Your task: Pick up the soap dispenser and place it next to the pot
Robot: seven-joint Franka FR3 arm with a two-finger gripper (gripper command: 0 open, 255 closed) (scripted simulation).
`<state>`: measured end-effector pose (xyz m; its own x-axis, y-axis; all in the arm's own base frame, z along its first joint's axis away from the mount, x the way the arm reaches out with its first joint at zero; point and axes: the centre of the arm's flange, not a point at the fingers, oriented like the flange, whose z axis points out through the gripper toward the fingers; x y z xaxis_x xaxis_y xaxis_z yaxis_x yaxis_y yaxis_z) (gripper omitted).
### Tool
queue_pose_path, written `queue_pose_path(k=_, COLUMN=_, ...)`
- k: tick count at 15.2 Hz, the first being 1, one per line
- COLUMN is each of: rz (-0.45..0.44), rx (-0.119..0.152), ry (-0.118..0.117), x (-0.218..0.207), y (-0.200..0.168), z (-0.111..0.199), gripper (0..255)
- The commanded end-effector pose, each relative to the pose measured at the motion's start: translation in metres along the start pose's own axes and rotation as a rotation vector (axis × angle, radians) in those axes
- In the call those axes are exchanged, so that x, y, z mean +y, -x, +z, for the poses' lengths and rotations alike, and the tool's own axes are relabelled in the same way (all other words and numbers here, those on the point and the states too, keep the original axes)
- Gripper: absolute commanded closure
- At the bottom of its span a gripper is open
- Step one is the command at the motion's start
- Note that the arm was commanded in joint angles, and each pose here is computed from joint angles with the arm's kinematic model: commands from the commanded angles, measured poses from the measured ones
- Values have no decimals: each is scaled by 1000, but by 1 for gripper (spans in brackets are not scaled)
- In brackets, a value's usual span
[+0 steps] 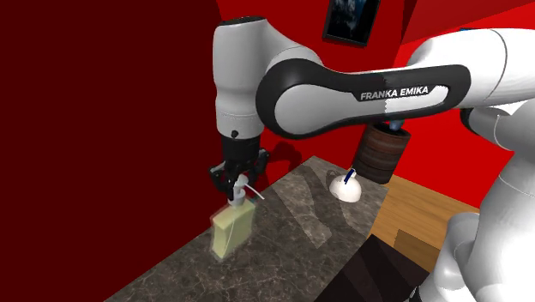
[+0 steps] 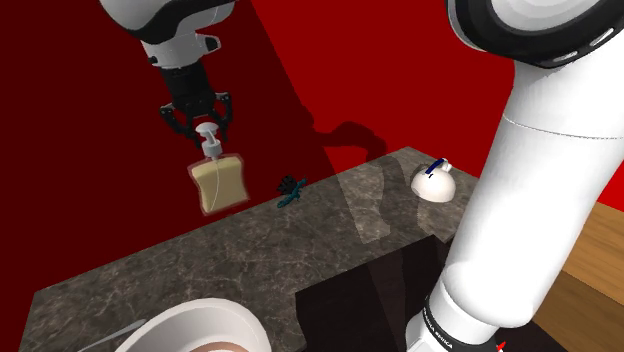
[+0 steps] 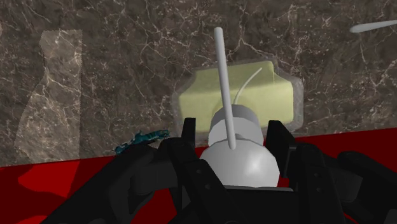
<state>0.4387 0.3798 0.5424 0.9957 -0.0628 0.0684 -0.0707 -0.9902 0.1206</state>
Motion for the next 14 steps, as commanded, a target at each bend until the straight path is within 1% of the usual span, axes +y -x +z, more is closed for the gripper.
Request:
queue_pose_path(k=1, rz=1, rx=0, ry=0, x=-20, y=16, z=-6, gripper=255)
queue_pose_path(k=7, rz=1, rx=0, ry=0, x=-85, y=68, z=-18, gripper=255)
queue_pose_path(k=14, rz=1, rx=0, ry=0, x=-89, y=70, z=19, gripper=255)
